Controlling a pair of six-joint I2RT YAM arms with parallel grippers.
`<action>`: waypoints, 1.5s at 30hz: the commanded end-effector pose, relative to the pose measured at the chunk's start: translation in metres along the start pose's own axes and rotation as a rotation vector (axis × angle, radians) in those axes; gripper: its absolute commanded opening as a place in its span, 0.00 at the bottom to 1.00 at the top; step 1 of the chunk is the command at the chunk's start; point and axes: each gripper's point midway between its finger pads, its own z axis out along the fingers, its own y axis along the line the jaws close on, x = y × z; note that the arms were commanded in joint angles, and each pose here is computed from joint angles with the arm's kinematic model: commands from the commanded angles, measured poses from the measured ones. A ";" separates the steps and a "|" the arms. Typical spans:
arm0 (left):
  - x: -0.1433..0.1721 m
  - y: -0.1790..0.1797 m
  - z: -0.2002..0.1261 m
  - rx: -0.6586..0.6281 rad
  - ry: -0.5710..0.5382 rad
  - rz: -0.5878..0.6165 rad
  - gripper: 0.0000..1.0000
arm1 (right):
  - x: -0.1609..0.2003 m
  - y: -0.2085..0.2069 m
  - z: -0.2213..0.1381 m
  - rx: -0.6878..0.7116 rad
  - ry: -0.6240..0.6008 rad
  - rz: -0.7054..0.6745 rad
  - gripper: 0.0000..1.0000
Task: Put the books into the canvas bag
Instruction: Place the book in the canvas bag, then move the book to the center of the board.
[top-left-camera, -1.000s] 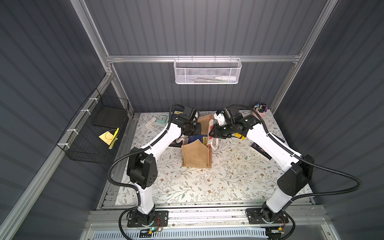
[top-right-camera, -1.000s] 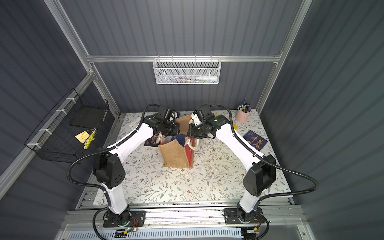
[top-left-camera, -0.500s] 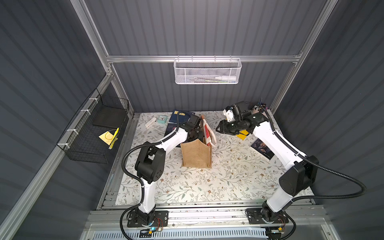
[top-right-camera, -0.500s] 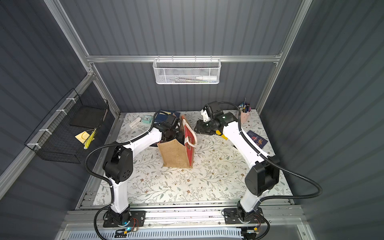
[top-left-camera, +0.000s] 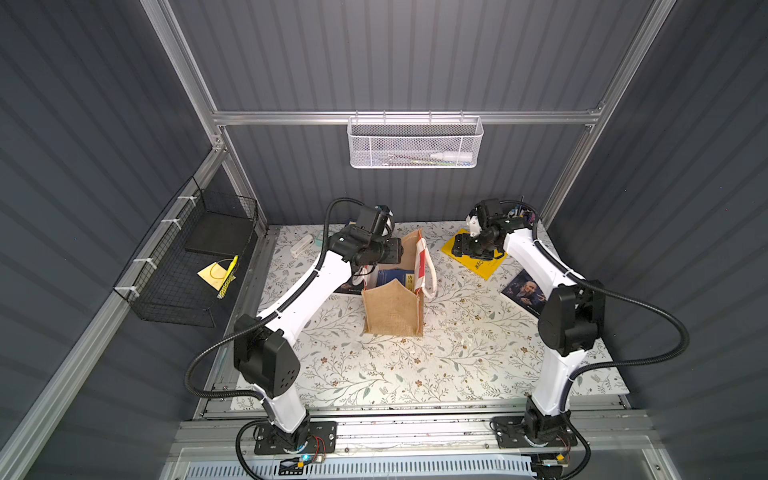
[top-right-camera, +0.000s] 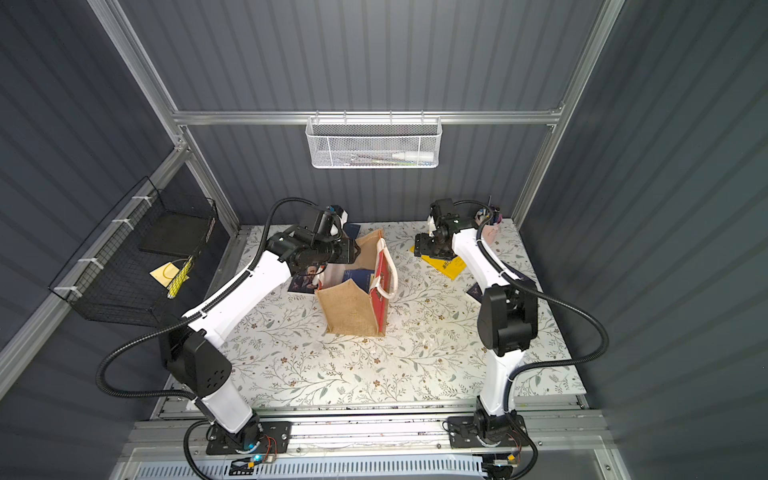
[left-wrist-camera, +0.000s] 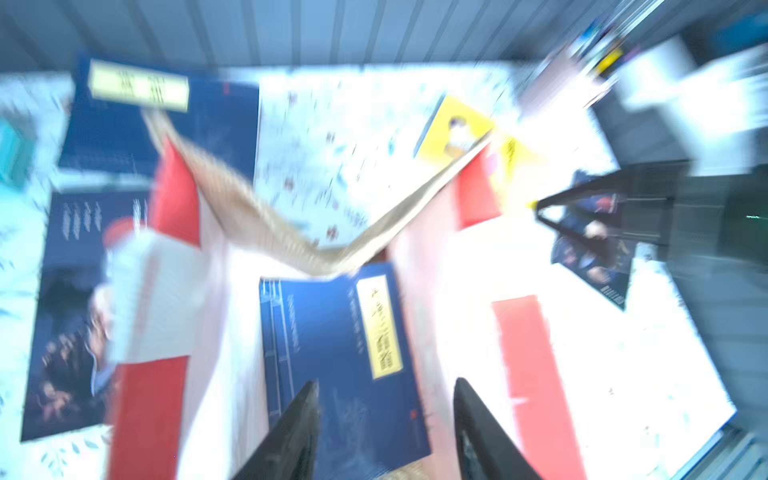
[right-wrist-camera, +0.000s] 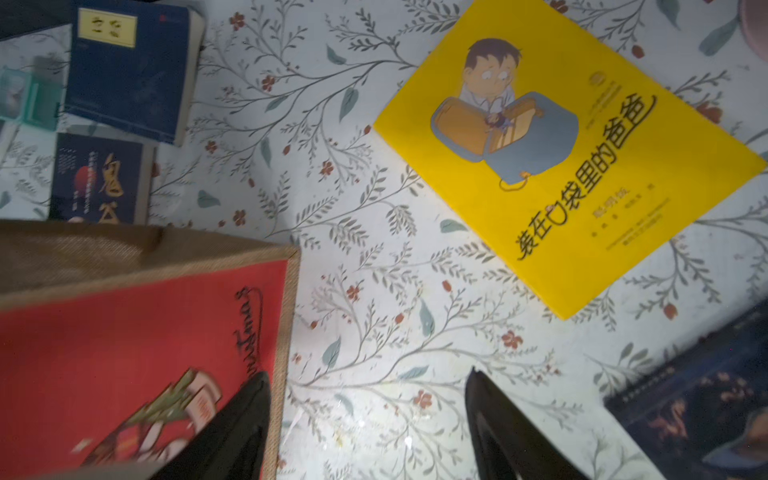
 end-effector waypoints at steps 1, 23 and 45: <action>-0.008 -0.028 -0.009 0.015 -0.050 0.064 0.53 | -0.022 -0.028 0.008 0.061 -0.019 -0.008 0.77; 0.042 -0.137 0.161 0.263 0.125 0.227 0.53 | -0.096 -0.145 0.116 0.153 -0.098 0.145 0.84; 0.083 -0.021 0.261 0.054 0.260 -0.152 0.62 | 0.006 -0.095 0.127 0.028 0.213 0.130 0.72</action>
